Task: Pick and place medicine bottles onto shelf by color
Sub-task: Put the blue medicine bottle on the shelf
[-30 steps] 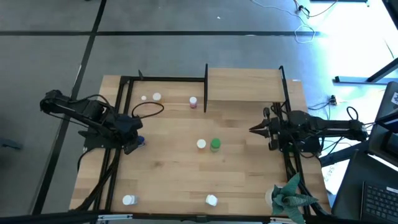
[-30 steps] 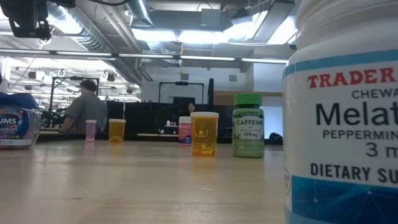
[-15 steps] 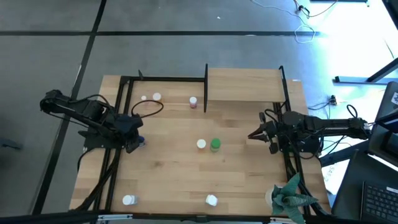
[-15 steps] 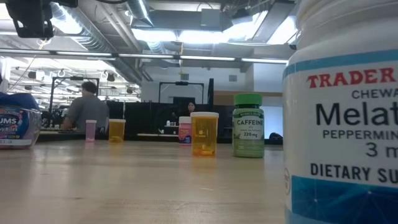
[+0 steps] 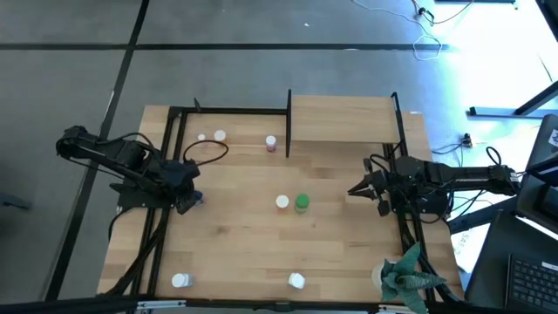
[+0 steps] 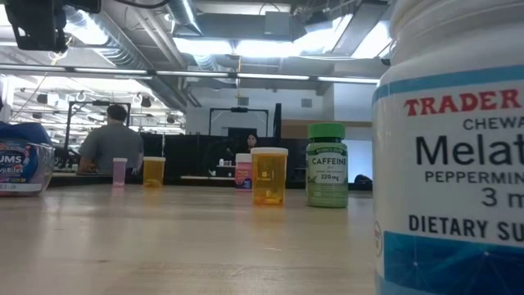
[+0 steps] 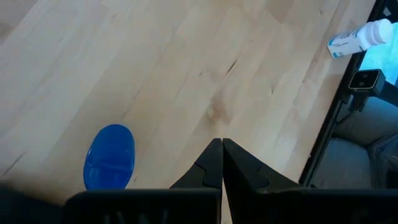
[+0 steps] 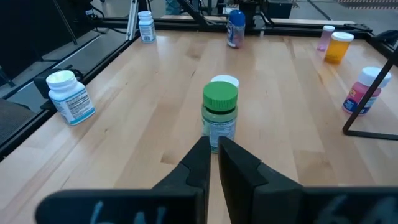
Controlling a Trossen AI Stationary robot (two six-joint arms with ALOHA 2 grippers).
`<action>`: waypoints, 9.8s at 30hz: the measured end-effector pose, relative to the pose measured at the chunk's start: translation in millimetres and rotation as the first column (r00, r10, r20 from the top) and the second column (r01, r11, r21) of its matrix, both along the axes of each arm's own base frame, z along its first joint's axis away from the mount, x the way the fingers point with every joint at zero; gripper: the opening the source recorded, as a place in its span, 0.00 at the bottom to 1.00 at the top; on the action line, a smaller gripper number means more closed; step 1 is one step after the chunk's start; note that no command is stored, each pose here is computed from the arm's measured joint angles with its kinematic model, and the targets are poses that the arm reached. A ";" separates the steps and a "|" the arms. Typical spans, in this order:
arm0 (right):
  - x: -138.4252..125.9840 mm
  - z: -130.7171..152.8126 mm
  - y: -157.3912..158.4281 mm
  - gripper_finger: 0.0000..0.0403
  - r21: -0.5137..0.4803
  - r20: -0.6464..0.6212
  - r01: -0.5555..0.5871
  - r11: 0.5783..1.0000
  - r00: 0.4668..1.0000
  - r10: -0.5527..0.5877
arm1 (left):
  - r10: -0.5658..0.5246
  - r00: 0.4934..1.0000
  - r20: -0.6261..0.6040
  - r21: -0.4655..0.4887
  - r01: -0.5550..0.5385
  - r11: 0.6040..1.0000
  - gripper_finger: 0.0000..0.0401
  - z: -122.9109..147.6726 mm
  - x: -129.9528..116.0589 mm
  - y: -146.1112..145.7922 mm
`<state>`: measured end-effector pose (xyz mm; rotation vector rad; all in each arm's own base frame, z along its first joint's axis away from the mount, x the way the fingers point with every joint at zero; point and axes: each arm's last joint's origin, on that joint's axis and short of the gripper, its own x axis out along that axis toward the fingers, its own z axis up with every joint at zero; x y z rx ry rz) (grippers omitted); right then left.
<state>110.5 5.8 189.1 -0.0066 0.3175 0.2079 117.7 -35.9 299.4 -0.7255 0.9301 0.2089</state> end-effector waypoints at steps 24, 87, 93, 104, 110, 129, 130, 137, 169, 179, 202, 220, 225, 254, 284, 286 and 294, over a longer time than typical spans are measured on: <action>-0.4 -0.4 0.7 0.09 0.017 -0.007 -0.022 1.000 1.000 0.022 | 0.068 0.989 -0.133 -0.001 -0.068 0.998 0.00 -8.9 -1.3 0.5; -0.3 -0.4 0.7 0.09 0.017 -0.006 -0.021 1.000 1.000 0.021 | 0.115 0.953 -0.281 0.125 -0.082 0.989 0.80 -47.8 12.1 5.5; -0.3 -0.4 0.7 0.09 0.017 -0.006 -0.021 1.000 1.000 0.021 | 0.091 0.927 -0.365 0.165 -0.032 0.986 0.80 -60.3 20.7 3.3; -0.3 -0.3 0.7 0.09 0.017 -0.006 -0.021 1.000 1.000 0.021 | 0.081 0.866 -0.494 0.182 0.012 0.983 0.80 -79.5 38.6 -2.0; -0.3 -0.3 0.7 0.09 0.016 -0.006 -0.021 1.000 1.000 0.022 | 0.066 0.834 -0.547 0.195 0.051 0.980 0.80 -89.4 46.4 -4.1; -0.3 -0.3 0.7 0.09 0.017 -0.006 -0.021 1.000 1.000 0.021 | 0.099 0.834 -0.543 0.331 0.104 0.938 0.80 -98.1 55.0 -4.6; -0.3 -0.3 0.7 0.09 0.017 -0.006 -0.021 1.000 1.000 0.021 | 0.103 0.835 -0.540 0.338 0.104 0.935 0.80 -98.1 55.0 -4.4; -0.3 -0.3 0.7 0.09 0.015 -0.006 -0.022 1.000 1.000 0.022 | 0.076 0.830 -0.553 0.299 0.113 0.948 0.80 -98.3 54.4 -6.7; -0.3 -0.3 0.7 0.09 0.016 -0.006 -0.022 1.000 1.000 0.022 | 0.166 0.843 -0.512 0.266 -0.028 0.964 0.42 -100.6 57.6 -7.6; -0.3 -0.3 0.7 0.09 0.015 -0.006 -0.022 1.000 1.000 0.022 | 0.148 0.970 -0.192 0.286 -0.089 0.954 0.42 -10.8 93.9 -12.4; 0.3 2.1 0.7 0.09 0.017 0.017 -0.022 1.000 1.000 0.021 | -0.073 0.994 0.082 0.555 0.016 0.832 0.42 81.0 178.0 -3.9; 2.4 9.1 0.4 0.09 0.294 0.019 0.063 0.954 0.997 -0.072 | -0.147 0.986 0.081 0.569 0.076 0.819 0.42 61.7 221.0 -11.4; 3.1 12.3 0.4 0.17 0.277 0.058 0.049 0.960 0.996 -0.068 | -0.147 0.985 0.090 0.569 0.070 0.820 0.42 63.8 219.9 -11.2; 21.7 24.8 -5.6 0.61 -0.007 0.271 0.193 0.981 0.945 -0.184 | -0.185 0.978 0.099 0.586 0.093 0.805 0.42 65.3 221.6 -11.8; 175.9 103.3 3.2 0.60 -0.105 -0.008 0.076 0.992 0.997 -0.078 | -0.230 0.969 0.085 0.650 0.121 0.750 0.42 66.9 222.6 -12.7; 185.3 106.3 3.4 0.60 -0.107 -0.028 0.075 0.991 0.997 -0.078 | -0.231 0.969 0.084 0.650 0.122 0.750 0.42 66.8 222.5 -12.9; 212.0 112.1 5.0 0.60 -0.070 -0.106 0.049 0.996 0.993 -0.056 | -0.244 0.967 0.073 0.682 0.130 0.720 0.42 67.0 220.8 -21.8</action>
